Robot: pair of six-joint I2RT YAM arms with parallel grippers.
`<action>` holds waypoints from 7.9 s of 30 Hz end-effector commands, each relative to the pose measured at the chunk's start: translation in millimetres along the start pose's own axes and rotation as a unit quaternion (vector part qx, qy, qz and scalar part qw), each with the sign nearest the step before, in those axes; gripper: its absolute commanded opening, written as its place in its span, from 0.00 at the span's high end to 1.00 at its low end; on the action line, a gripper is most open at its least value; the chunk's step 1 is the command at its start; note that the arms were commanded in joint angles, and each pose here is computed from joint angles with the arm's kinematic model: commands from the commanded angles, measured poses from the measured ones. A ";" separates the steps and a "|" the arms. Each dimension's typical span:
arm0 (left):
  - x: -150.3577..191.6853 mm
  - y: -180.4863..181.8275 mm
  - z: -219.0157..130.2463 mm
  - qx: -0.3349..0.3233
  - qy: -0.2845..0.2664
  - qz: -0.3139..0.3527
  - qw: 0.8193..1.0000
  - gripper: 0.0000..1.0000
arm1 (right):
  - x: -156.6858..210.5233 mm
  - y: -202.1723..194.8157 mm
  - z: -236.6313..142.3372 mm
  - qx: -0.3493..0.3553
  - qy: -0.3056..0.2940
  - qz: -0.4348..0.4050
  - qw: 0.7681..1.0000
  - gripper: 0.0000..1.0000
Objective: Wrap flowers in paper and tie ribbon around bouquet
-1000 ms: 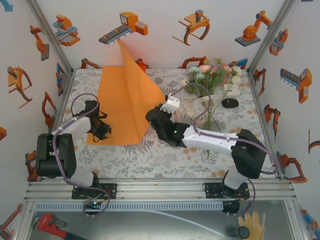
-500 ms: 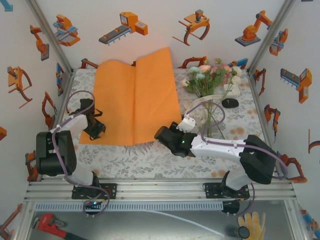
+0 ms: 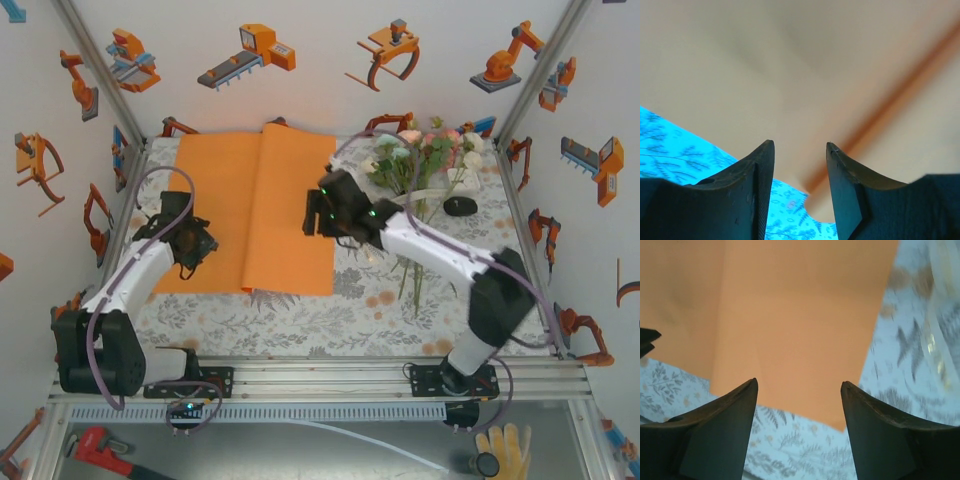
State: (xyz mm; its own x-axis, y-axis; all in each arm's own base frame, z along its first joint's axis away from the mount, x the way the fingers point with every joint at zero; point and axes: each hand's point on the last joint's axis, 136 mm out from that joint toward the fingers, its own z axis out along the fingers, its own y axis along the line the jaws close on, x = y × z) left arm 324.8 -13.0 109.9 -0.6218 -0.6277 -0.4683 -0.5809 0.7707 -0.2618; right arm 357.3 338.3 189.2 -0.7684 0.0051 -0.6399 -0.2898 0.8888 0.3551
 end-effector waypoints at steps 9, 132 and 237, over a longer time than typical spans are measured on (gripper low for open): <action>7.9 22.4 73.3 -0.081 0.089 -0.032 0.992 0.56 | 21.3 -28.7 120.7 0.052 0.083 -0.090 0.991 0.45; 35.4 -32.8 59.6 0.033 0.112 0.058 0.992 0.33 | 13.6 -140.2 91.2 0.186 0.078 0.012 0.979 0.45; 30.6 -61.8 -2.1 0.074 0.049 0.155 0.984 0.15 | -150.4 -356.1 33.1 0.264 0.030 0.010 0.964 0.99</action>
State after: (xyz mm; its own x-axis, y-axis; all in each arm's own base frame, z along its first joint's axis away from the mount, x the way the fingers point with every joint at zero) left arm 338.2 -78.6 105.0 -0.8089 -0.3779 -0.4503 -0.2942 0.9234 -0.2465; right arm 582.2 34.5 74.0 -0.8873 0.0443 -0.4591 0.0732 0.9963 -0.0453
